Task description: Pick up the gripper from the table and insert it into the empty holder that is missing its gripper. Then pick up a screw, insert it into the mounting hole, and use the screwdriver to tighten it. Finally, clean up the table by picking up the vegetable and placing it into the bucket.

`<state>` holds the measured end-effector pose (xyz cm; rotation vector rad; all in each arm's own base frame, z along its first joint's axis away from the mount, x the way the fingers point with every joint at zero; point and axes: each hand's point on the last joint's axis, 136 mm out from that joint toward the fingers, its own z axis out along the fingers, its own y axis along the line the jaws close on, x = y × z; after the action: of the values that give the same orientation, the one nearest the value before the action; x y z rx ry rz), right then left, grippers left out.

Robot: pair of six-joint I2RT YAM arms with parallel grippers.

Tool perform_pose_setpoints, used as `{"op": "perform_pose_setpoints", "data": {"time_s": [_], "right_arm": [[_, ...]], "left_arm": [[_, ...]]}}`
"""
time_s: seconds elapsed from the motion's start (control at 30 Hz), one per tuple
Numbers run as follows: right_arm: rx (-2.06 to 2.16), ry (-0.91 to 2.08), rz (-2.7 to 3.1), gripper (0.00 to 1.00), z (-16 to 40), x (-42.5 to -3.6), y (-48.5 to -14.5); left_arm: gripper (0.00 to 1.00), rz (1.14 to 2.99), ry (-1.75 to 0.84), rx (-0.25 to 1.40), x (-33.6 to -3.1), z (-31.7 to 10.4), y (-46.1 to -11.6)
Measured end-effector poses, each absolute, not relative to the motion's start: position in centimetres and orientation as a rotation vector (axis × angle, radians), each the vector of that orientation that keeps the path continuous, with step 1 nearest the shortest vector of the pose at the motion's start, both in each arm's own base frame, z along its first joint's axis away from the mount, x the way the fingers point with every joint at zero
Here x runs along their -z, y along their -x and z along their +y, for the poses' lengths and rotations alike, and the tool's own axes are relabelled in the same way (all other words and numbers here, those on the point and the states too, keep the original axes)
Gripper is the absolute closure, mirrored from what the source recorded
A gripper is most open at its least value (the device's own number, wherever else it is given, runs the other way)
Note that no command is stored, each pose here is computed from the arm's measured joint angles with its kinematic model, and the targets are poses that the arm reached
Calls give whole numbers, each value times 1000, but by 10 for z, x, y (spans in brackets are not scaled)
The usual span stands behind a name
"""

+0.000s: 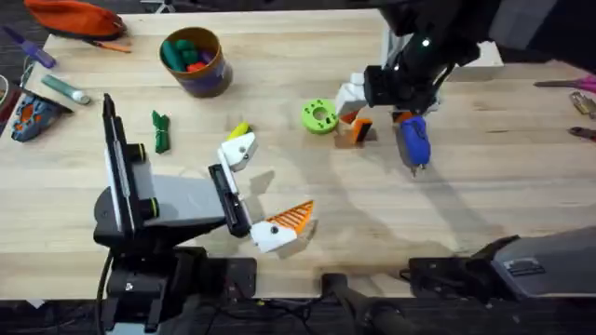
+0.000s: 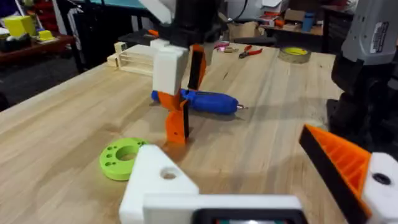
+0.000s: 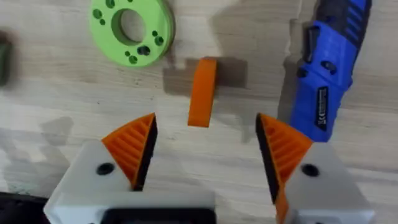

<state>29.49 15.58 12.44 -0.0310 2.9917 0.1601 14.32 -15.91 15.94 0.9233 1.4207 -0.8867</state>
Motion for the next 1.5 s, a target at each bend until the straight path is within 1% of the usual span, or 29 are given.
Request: {"op": "perform_pose_setpoints", "data": {"time_s": [0.5, 0.97, 1.3, 1.5], "right_arm": [[-93, 27, 3063, 96, 154, -104, -296], [-92, 27, 3062, 96, 156, -109, -300], [-20, 3, 3099, 97, 152, -91, -302], [-12, 7, 3088, 96, 155, -93, -304]], "left_arm": [[13, 1421, -923, 887, -159, -159, -143], [15, 1420, -923, 887, -159, -159, -143], [14, 1421, -923, 887, -159, -159, -143], [13, 1420, -923, 887, -159, -159, -143]]}}
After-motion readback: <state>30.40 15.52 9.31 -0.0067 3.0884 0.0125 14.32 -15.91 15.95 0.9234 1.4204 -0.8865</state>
